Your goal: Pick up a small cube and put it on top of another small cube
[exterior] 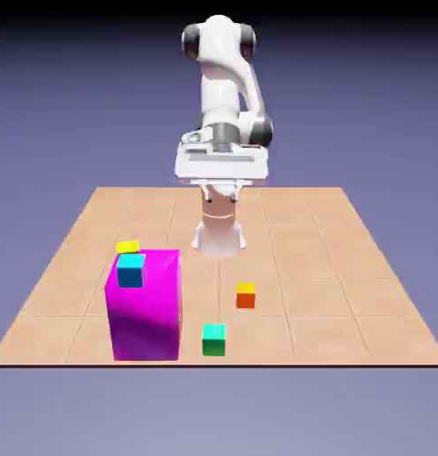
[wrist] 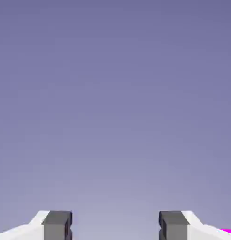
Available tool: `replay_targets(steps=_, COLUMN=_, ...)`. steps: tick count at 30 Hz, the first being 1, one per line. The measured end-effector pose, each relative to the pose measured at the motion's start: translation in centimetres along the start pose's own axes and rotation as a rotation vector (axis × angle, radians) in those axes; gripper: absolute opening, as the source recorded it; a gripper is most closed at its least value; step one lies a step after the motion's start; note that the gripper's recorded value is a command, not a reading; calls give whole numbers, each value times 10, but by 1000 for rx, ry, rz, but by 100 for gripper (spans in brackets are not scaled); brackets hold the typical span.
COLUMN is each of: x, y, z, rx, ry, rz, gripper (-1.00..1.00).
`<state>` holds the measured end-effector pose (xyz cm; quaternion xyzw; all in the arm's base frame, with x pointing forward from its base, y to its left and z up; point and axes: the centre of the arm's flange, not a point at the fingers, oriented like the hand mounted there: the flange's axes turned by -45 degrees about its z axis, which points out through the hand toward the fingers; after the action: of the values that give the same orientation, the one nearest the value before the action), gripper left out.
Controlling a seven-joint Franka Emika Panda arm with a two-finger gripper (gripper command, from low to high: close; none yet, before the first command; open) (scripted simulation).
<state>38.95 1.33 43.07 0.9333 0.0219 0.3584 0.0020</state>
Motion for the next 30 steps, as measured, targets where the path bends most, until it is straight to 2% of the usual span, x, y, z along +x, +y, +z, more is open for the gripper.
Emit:
replay_targets(steps=6, x=-107, y=-41, z=78, rx=8, ry=-318, rz=52, gripper=0)
replay_targets(steps=12, x=-227, y=-71, z=111, rx=-20, ry=-625, rz=93, gripper=0)
replay_targets(steps=19, x=-242, y=-76, z=139, rx=22, ry=-631, rz=108, gripper=0)
replay_targets(steps=25, x=-267, y=-72, z=164, rx=-14, ry=-626, rz=96, gripper=0)
replay_targets(steps=26, x=-269, y=-72, z=166, rx=-20, ry=-625, rz=93, gripper=-100)
replay_targets(steps=30, x=-260, y=-74, z=158, rx=3, ry=-627, rz=102, gripper=-100)
